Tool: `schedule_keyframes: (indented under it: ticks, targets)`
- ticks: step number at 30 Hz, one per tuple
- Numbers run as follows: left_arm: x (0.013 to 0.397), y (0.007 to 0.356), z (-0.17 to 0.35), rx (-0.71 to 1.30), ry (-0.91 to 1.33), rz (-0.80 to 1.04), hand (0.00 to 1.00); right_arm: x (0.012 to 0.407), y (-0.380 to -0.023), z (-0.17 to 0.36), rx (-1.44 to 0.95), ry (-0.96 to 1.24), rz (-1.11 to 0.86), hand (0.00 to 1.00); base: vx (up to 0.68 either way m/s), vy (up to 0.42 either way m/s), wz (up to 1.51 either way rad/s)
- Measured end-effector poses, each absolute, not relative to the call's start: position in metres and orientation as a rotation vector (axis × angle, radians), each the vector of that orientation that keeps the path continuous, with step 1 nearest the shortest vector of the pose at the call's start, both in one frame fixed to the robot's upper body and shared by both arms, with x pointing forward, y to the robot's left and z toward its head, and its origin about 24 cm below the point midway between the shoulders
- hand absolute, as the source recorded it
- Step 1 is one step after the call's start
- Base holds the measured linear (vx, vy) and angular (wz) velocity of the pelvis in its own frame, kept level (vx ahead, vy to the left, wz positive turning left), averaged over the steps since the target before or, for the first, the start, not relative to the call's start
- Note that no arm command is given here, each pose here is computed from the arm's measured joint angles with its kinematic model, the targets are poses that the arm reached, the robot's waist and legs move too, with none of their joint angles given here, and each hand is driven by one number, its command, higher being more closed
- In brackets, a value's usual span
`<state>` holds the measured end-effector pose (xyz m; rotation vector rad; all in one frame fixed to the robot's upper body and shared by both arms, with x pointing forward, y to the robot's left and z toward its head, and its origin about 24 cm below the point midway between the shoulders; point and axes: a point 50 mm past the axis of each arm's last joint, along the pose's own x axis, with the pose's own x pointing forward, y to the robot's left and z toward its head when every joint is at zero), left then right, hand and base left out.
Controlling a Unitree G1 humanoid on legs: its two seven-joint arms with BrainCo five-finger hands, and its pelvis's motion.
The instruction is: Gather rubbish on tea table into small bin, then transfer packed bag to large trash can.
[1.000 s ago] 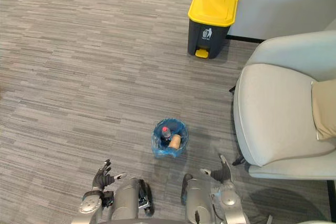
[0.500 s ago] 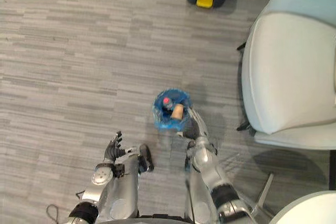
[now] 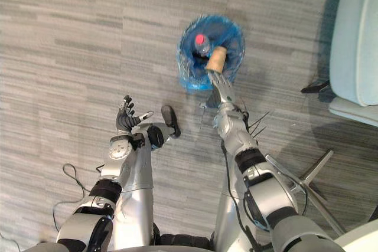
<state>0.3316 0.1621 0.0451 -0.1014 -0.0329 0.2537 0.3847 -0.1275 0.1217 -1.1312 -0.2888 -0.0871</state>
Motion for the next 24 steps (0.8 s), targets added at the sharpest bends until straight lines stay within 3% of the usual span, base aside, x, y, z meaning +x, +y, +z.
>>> schedule_keyframes:
  ticks: [1,9,18,24]
  targets:
    - [0.333,0.162,0.052,-0.115,-0.064,0.253,0.0,0.388,-0.131,0.126,-1.145,-0.286,-0.108,1.0,-0.06,-0.025,0.13]
    - [0.333,0.158,0.067,-0.174,-0.14,0.245,0.0,0.398,-0.159,0.139,-1.206,-0.241,-0.187,1.0,-0.06,-0.004,0.12]
    - [0.333,0.155,0.063,-0.179,-0.117,0.241,0.0,0.39,-0.156,0.132,-1.156,-0.257,-0.168,1.0,0.0,0.006,0.0]
    - [0.322,0.152,0.036,-0.136,-0.007,0.24,0.0,0.367,-0.132,0.13,-0.88,-0.342,-0.142,1.0,-0.06,0.006,-0.07]
